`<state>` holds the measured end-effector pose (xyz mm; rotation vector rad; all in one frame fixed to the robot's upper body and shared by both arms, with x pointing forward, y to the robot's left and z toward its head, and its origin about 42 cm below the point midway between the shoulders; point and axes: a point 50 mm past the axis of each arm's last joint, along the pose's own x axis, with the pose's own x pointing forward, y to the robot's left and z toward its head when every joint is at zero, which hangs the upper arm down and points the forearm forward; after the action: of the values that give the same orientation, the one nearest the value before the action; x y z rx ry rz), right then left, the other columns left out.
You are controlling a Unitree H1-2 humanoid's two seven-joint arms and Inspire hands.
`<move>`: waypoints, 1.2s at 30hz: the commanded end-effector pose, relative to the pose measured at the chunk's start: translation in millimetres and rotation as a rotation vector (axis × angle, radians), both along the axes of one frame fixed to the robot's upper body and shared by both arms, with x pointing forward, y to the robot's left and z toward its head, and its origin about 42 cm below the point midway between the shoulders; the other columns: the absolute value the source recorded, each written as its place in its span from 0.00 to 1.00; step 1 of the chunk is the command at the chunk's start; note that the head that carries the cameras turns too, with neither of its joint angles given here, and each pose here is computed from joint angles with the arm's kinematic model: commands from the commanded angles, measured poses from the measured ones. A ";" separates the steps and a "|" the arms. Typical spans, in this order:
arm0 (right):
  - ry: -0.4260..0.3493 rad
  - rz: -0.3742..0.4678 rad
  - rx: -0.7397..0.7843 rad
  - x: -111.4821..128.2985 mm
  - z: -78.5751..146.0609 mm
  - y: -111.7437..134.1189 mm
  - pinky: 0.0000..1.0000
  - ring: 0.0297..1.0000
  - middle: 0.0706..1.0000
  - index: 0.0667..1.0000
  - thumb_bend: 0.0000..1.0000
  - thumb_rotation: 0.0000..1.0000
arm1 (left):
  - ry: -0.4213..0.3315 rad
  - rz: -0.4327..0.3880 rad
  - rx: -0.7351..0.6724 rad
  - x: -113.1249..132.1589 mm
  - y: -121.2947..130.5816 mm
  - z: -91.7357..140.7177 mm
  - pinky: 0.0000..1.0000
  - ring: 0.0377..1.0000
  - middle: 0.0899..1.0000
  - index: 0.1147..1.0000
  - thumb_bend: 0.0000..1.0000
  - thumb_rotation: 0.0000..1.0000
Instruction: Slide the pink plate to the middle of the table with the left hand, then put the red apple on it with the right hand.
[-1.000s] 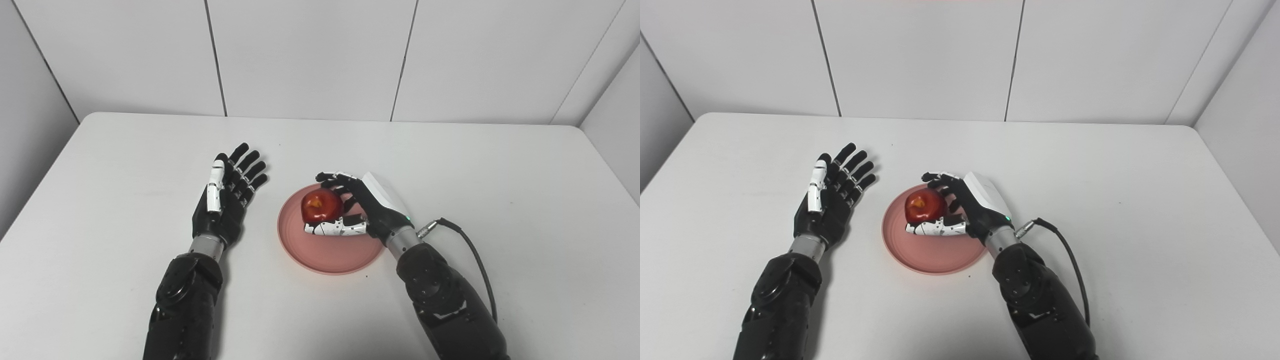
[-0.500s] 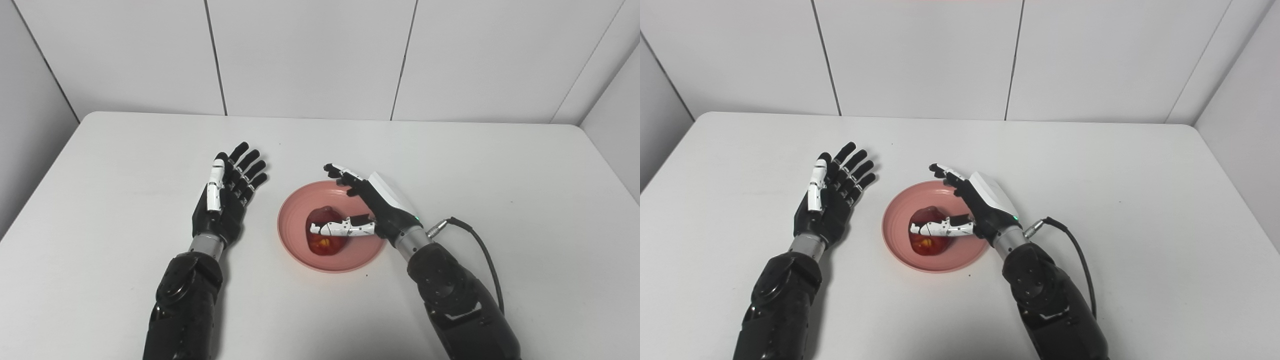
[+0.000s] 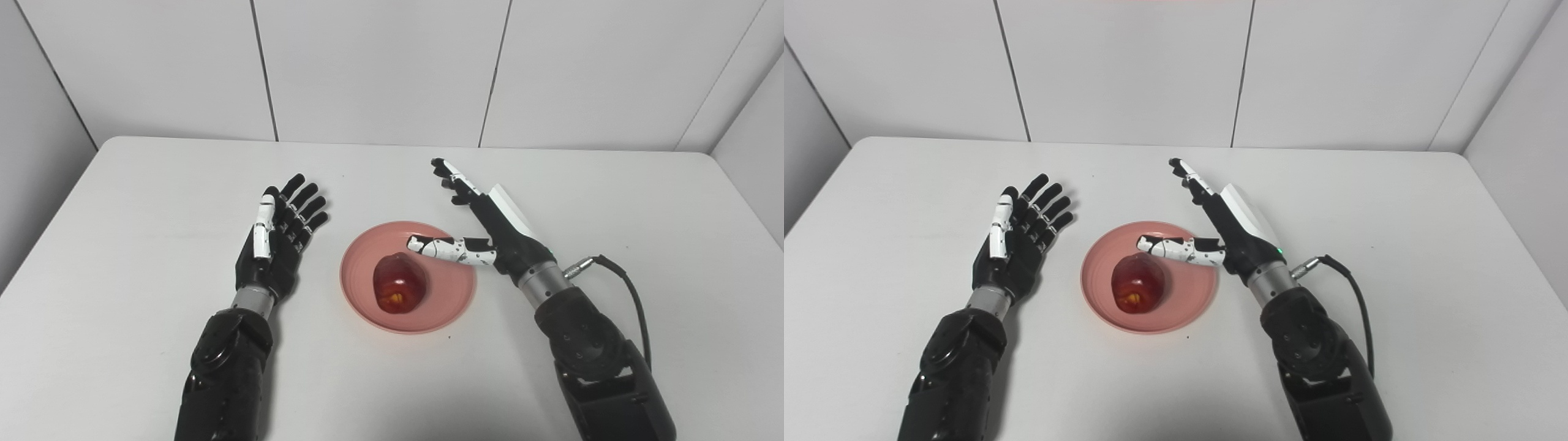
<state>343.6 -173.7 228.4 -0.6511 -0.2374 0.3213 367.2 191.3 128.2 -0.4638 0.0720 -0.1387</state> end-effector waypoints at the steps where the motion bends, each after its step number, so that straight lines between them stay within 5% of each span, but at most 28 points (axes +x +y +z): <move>1: -0.110 -0.020 0.041 0.7 24.0 -3.3 0.86 0.91 0.92 0.95 1.00 0.72 | 0.045 0.002 -0.002 -0.2 -0.4 -6.0 0.86 0.85 0.85 0.83 0.35 0.99; 14: -0.123 -0.194 0.070 -6.4 2.7 -39.4 0.80 0.87 0.90 0.92 0.95 0.94 | 0.035 -0.001 0.011 -0.1 2.1 -4.5 0.86 0.85 0.86 0.83 0.34 1.00; 28: 0.072 -0.316 0.392 -29.6 -35.5 -40.7 0.88 0.91 0.93 0.93 0.51 1.00 | 0.013 0.003 0.044 -5.3 1.6 4.7 0.86 0.85 0.86 0.83 0.35 1.00; 36: 0.111 -0.344 0.453 -37.6 -53.1 -39.6 0.91 0.91 0.92 0.93 0.30 1.00 | 0.009 0.006 0.066 -11.3 4.5 9.3 0.87 0.87 0.87 0.85 0.35 0.99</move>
<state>301.3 -214.2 163.8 -0.2274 -0.0186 -0.0231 356.2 195.0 133.1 -0.4228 0.0808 -0.1287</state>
